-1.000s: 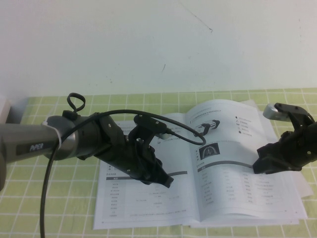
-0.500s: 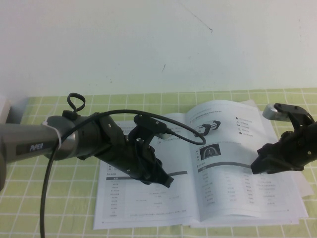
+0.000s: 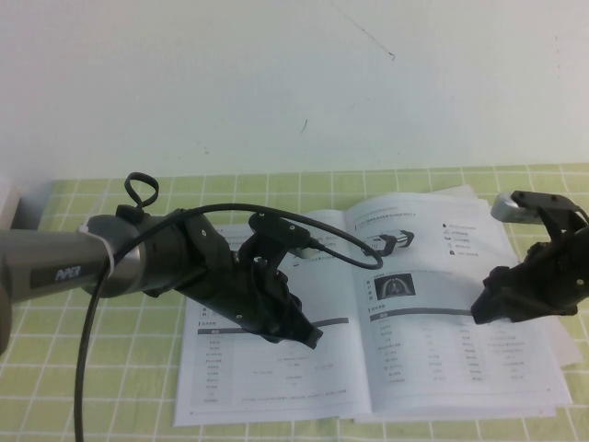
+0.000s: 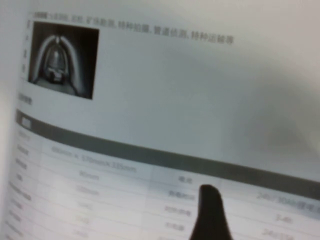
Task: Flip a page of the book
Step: Open the closed book
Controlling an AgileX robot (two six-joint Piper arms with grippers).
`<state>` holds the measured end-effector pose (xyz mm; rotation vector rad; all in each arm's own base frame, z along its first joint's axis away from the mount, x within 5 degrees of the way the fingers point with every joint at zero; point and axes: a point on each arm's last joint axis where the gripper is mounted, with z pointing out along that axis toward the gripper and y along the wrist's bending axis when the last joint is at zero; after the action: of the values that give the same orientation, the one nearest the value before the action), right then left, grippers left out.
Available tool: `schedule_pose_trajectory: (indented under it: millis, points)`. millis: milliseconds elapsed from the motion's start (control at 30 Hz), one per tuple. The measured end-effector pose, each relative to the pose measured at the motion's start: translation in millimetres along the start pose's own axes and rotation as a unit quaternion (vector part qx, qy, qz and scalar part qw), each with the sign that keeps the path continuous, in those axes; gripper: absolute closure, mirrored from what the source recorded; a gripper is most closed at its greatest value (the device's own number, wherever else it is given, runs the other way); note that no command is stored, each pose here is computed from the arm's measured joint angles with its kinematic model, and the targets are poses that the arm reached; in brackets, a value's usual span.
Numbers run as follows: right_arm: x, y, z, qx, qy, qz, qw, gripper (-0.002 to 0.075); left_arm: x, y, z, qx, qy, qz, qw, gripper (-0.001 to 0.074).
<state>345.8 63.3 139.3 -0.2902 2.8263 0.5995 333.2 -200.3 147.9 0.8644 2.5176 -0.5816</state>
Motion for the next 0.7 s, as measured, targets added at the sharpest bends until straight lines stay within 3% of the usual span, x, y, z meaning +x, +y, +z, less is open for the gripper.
schedule_pose_trajectory:
  millis: [333, 700]
  points:
    - [3, -5, -19, 0.072, 0.010, -0.038, 0.997, 0.0348, 0, 0, 0, 0.000, 0.000, 0.000, 1.000, 0.0738]
    - [3, -6, -19, 0.075, 0.007, -0.033, 0.997, 0.0370, 0, 0, 0, 0.000, 0.000, 0.000, 1.000, 0.0738]
